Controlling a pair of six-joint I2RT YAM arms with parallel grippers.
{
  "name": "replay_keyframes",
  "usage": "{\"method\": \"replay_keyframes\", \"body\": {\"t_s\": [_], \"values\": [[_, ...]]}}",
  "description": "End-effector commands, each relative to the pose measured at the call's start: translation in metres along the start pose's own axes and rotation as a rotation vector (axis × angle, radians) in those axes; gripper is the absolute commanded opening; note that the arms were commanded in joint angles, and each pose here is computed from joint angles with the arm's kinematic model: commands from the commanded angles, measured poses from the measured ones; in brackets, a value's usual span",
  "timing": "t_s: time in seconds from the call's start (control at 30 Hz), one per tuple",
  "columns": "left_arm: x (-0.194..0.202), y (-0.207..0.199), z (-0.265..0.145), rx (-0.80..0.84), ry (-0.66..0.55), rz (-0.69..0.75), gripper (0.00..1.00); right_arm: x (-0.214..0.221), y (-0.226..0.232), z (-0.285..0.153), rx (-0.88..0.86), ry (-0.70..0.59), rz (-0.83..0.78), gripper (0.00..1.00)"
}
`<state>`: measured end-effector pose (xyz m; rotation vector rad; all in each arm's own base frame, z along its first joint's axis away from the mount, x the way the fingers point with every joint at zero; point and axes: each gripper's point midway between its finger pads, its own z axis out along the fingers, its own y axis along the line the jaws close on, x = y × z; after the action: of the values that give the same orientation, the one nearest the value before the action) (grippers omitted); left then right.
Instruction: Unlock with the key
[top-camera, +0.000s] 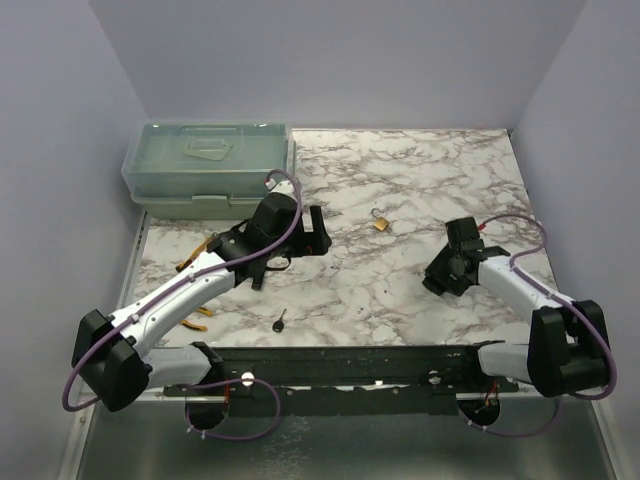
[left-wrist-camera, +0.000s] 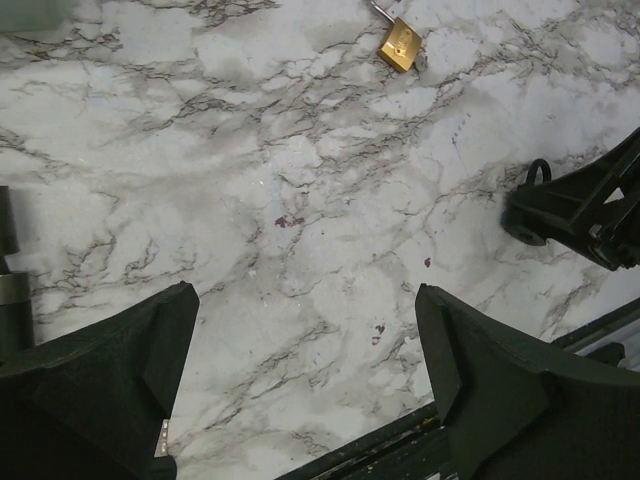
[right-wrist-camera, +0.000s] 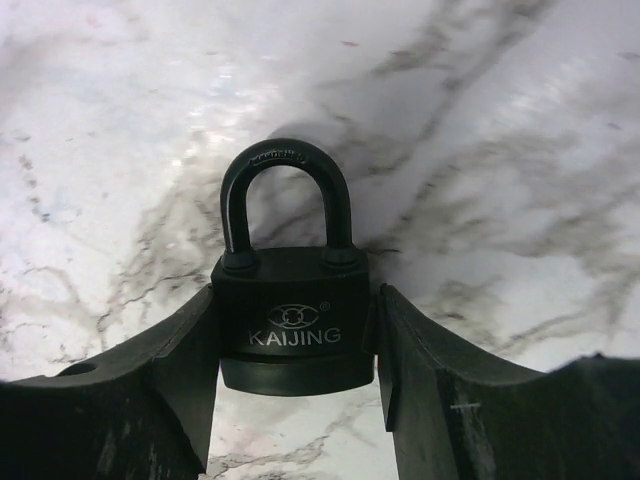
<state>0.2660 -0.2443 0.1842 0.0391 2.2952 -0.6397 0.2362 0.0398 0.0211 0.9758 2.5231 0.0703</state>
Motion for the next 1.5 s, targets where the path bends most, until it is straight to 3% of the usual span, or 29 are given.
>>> {"method": "replay_keyframes", "body": {"t_s": [0.0,0.17,0.33,0.6,0.7,1.07,1.47], "values": [[-0.019,0.017,-0.022,-0.075,-0.053,0.068,0.98,-0.003,0.063,-0.008,-0.202,0.030,-0.171,0.17],[-0.029,0.037,-0.045,-0.156,-0.082,0.157,0.98,0.013,0.100,-0.016,-0.264,0.075,-0.370,0.17],[-0.028,0.065,-0.056,-0.254,-0.107,0.235,0.99,0.024,0.125,-0.023,-0.286,0.097,-0.458,0.21],[-0.007,0.089,-0.044,-0.311,-0.069,0.244,0.99,0.033,0.133,-0.020,-0.273,0.126,-0.505,0.64],[-0.008,0.090,-0.042,-0.310,-0.071,0.244,0.99,0.037,0.136,-0.022,-0.295,0.148,-0.508,0.71],[-0.012,0.093,-0.043,-0.306,-0.092,0.226,0.99,0.011,0.119,-0.022,-0.143,0.072,-0.583,0.85],[-0.009,0.092,-0.036,-0.270,-0.057,0.195,0.99,0.060,0.140,-0.017,-0.195,0.189,-0.634,0.85]]}}
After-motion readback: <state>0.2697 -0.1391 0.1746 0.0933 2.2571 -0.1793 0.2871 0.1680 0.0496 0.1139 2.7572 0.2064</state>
